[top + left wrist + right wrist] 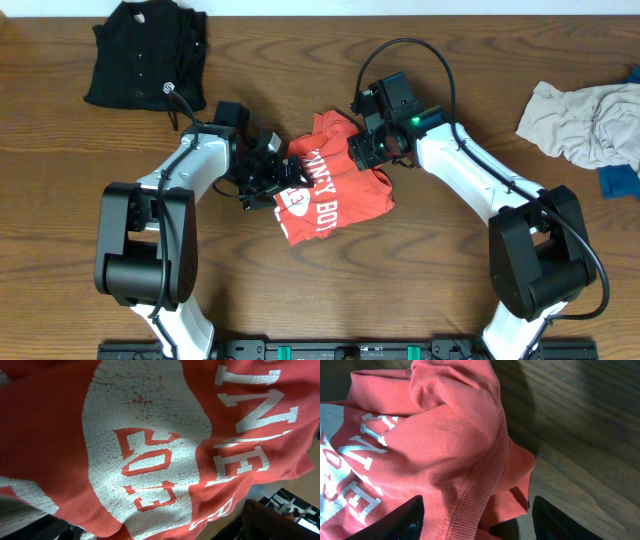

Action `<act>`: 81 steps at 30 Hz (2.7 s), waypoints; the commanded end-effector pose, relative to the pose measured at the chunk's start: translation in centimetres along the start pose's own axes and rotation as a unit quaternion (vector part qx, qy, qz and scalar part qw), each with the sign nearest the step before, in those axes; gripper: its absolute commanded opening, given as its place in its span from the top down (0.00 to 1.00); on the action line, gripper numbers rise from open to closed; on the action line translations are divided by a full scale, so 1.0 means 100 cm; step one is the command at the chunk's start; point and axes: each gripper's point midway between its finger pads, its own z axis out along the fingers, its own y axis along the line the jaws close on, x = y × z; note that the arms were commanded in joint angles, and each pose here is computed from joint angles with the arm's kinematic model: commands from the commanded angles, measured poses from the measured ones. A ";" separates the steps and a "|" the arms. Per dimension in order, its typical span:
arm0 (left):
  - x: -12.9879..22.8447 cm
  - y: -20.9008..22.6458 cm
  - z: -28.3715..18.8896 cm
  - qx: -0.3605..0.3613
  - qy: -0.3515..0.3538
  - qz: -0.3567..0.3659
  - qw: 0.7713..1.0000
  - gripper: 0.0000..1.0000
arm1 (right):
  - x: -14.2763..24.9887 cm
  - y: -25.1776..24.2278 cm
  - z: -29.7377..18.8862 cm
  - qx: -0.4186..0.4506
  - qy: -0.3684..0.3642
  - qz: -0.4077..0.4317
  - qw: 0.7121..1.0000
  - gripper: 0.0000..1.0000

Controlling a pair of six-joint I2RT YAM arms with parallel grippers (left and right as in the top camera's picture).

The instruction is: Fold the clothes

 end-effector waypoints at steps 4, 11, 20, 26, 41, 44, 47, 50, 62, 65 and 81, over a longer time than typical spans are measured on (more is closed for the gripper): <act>0.005 0.014 0.007 -0.018 0.012 -0.023 0.999 0.01 | 0.000 0.002 0.001 -0.002 0.003 -0.004 1.000 0.34; 0.011 0.023 0.014 -0.027 0.024 -0.033 0.999 0.61 | 0.001 0.002 0.002 -0.002 0.005 -0.004 1.000 0.55; 0.010 0.030 0.013 -0.047 0.020 -0.035 0.998 0.94 | 0.007 0.001 0.008 -0.001 0.016 -0.002 1.000 0.64; 0.016 0.048 0.006 -0.087 0.026 -0.057 0.994 0.94 | 0.022 0.000 0.028 -0.003 0.046 0.001 0.999 0.65; 0.007 0.039 -0.040 -0.086 -0.019 -0.066 0.994 0.94 | 0.062 0.009 0.076 -0.005 0.116 -0.010 0.993 0.66; 0.003 0.028 -0.053 -0.080 -0.042 -0.050 0.995 0.94 | 0.062 0.009 0.076 -0.005 0.116 -0.010 0.993 0.66; 0.001 0.016 -0.066 -0.074 -0.066 -0.033 0.995 0.94 | 0.062 0.009 0.076 -0.004 0.116 -0.010 0.993 0.66; 0.002 0.006 -0.080 -0.068 -0.090 -0.019 0.993 0.94 | 0.062 0.009 0.076 -0.004 0.116 -0.010 0.993 0.66; -0.002 -0.025 -0.074 -0.083 -0.126 0.021 0.988 0.94 | 0.066 0.014 0.076 0.010 0.123 -0.019 0.992 0.67; -0.004 -0.043 -0.065 -0.073 -0.134 0.042 0.987 0.94 | 0.067 0.016 0.077 0.016 0.124 -0.023 0.992 0.67; 0.002 -0.102 -0.032 -0.058 -0.157 0.127 0.978 0.94 | 0.070 0.016 0.076 0.026 0.130 -0.011 0.991 0.65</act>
